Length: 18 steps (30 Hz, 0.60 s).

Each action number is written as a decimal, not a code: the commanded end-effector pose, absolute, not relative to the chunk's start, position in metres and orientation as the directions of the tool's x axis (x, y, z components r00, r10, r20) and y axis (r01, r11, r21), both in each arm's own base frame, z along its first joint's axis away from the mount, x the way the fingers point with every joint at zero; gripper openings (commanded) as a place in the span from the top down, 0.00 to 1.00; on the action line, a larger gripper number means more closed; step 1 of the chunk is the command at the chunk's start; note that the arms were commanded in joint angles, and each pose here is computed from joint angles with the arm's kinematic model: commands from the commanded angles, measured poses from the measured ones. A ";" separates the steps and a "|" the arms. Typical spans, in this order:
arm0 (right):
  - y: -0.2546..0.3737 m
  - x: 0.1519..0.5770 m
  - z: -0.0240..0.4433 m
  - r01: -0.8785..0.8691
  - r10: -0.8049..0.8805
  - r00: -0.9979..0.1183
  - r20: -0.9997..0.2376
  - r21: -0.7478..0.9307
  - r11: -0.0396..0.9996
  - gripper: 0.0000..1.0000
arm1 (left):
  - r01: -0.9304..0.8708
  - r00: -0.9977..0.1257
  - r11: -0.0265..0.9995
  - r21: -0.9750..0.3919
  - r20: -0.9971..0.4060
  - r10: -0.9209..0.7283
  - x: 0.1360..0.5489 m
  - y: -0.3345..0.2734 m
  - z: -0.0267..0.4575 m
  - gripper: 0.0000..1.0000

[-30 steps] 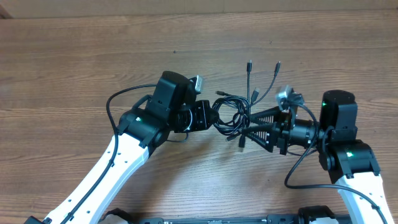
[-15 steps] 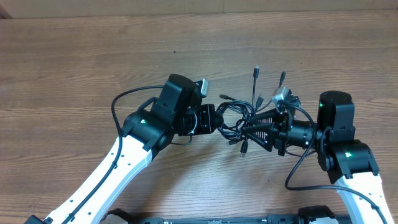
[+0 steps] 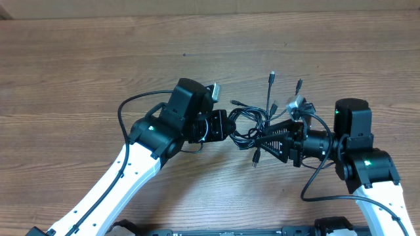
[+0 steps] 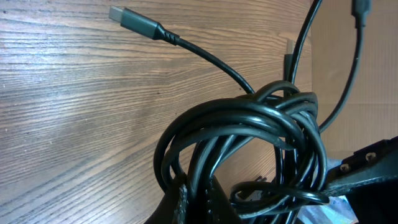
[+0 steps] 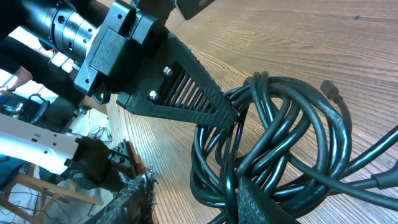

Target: Untangle cables

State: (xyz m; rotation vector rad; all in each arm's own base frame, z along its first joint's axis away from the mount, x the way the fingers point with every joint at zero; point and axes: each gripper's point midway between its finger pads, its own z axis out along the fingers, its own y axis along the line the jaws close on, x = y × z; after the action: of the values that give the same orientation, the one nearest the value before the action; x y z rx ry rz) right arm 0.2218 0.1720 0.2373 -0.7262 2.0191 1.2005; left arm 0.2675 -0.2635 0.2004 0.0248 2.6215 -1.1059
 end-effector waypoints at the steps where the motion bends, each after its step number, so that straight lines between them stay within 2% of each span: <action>1: 0.173 0.220 0.243 -0.760 -0.136 -0.598 -0.790 0.504 0.410 0.58 | 0.107 -0.949 0.671 -0.734 -0.276 -0.150 0.271 -0.268 0.222 0.96; 9: 0.173 0.223 0.232 -0.733 -0.141 -0.635 -0.760 0.533 0.423 0.58 | 0.128 -0.954 0.615 -0.778 -0.266 -0.139 0.269 -0.278 0.233 0.96; 18: 0.173 0.229 0.221 -0.716 -0.151 -0.660 -0.736 0.556 0.423 0.59 | 0.129 -0.953 0.615 -0.778 -0.269 -0.140 0.269 -0.278 0.234 0.96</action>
State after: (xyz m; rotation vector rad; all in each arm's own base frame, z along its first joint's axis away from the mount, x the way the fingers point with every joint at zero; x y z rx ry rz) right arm 0.2281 0.1715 0.2180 -0.6992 2.0986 1.2240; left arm 0.2731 -0.2683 0.2082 -0.0528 2.5954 -1.1624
